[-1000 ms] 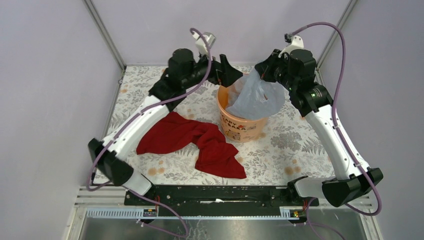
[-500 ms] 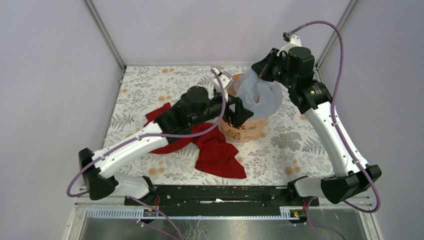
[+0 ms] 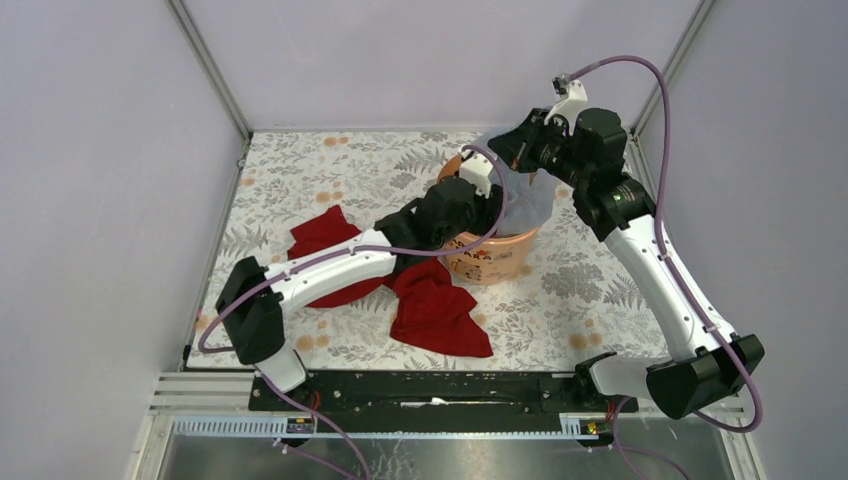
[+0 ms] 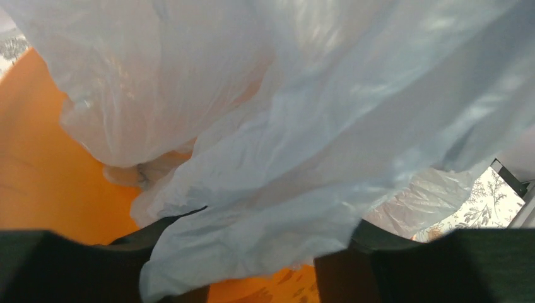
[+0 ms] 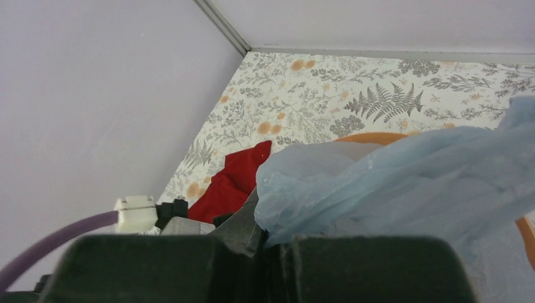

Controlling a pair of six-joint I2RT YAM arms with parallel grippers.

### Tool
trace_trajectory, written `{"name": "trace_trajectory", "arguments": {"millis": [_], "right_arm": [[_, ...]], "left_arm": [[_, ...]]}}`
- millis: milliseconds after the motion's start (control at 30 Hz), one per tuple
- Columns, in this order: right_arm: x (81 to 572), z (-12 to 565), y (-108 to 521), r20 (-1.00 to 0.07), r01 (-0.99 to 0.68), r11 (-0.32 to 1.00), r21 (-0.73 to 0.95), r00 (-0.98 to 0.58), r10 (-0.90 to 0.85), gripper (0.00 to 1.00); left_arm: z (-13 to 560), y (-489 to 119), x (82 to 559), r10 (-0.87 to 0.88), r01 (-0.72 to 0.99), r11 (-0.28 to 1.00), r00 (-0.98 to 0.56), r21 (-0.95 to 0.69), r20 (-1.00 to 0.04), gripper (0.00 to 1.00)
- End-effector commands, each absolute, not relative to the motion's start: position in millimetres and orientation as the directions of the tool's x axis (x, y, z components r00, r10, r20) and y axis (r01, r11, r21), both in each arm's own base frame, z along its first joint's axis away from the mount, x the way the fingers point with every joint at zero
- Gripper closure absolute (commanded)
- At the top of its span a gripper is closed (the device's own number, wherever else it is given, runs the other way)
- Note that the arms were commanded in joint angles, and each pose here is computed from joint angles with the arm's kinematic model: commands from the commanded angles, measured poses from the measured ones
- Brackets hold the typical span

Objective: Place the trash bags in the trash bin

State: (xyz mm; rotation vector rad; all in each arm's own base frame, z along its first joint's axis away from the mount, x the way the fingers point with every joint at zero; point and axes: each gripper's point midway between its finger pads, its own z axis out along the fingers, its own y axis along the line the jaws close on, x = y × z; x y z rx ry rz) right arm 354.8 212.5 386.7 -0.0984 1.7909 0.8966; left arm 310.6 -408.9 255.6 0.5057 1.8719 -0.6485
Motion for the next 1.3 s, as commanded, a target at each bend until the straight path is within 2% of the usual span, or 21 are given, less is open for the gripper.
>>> {"name": "trace_trajectory", "arguments": {"millis": [0, 133, 233, 333, 467, 533, 567, 633, 700, 800, 900, 1000, 1067, 1133, 1200, 1267], "right_arm": [[347.7, 395.3, 219.5, -0.897, -0.583, 0.691, 0.429, -0.364, 0.250, 0.94], [339.6, 399.6, 217.8, -0.926, -0.626, 0.694, 0.356, -0.336, 0.172, 0.89], [331.9, 396.2, 217.1, -0.938, -0.658, 0.688, 0.307, -0.333, 0.101, 0.87], [321.5, 389.7, 221.9, -0.941, -0.709, 0.647, 0.280, -0.336, 0.039, 0.74], [311.5, 391.1, 226.7, -0.932, -0.732, 0.608, 0.306, -0.359, 0.037, 0.51], [308.1, 394.6, 228.6, -0.911, -0.710, 0.600, 0.368, -0.405, 0.080, 0.31], [304.3, 397.9, 231.6, -0.897, -0.706, 0.579, 0.407, -0.429, 0.108, 0.25], [293.7, 405.0, 240.0, -0.879, -0.729, 0.509, 0.458, -0.455, 0.139, 0.22], [292.1, 409.8, 240.5, -0.865, -0.714, 0.498, 0.492, -0.467, 0.184, 0.18], [305.0, 403.5, 230.2, -0.851, -0.638, 0.575, 0.512, -0.467, 0.240, 0.17], [334.0, 375.5, 190.2, -0.834, -0.383, 0.785, 0.486, -0.473, 0.286, 0.16], [345.9, 357.9, 159.7, -0.800, -0.159, 0.849, 0.503, -0.457, 0.389, 0.12], [346.9, 352.9, 164.6, -0.781, -0.161, 0.825, 0.542, -0.459, 0.423, 0.14], [348.4, 344.8, 168.7, -0.767, -0.161, 0.815, 0.557, -0.476, 0.431, 0.26], [351.1, 338.0, 169.3, -0.764, -0.152, 0.820, 0.551, -0.487, 0.423, 0.27], [352.5, 334.3, 169.0, -0.766, -0.149, 0.824, 0.547, -0.487, 0.420, 0.33]], "left_arm": [[301.0, -405.3, 308.7, -0.062, 0.631, 0.737, -0.294, -0.243, -0.954, 0.39], [325.5, -393.6, 277.9, -0.049, 0.713, 0.654, -0.294, -0.253, -0.954, 0.14], [343.2, -384.3, 247.3, -0.033, 0.786, 0.560, -0.294, -0.261, -0.955, 0.04], [365.3, -369.2, 221.5, -0.048, 0.834, 0.484, -0.277, -0.265, -0.960, 0.01], [398.4, -340.9, 227.3, -0.149, 0.785, 0.516, -0.310, -0.342, -0.939, 0.01], [412.8, -330.7, 239.0, -0.217, 0.748, 0.513, -0.361, -0.421, -0.907, 0.02], [418.3, -327.0, 245.2, -0.245, 0.734, 0.509, -0.379, -0.451, -0.893, 0.02], [427.6, -322.6, 258.6, -0.296, 0.703, 0.507, -0.401, -0.498, -0.867, 0.02], [436.9, -319.1, 270.3, -0.336, 0.687, 0.506, -0.400, -0.522, -0.853, 0.02], [440.1, -316.3, 286.2, -0.375, 0.656, 0.520, -0.400, -0.547, -0.836, 0.03], [434.4, -315.8, 299.6, -0.382, 0.639, 0.536, -0.399, -0.552, -0.833, 0.05], [416.7, -328.2, 315.9, -0.310, 0.658, 0.566, -0.387, -0.496, -0.868, 0.07], [405.9, -340.6, 329.7, -0.250, 0.685, 0.582, -0.363, -0.439, -0.897, 0.06], [396.4, -351.1, 349.0, -0.199, 0.684, 0.613, -0.350, -0.395, -0.915, 0.03], [386.8, -360.5, 373.5, -0.159, 0.665, 0.659, -0.332, -0.350, -0.930, 0.01], [384.1, -369.6, 391.8, -0.130, 0.668, 0.679, -0.298, -0.304, -0.946, 0.01]]}}
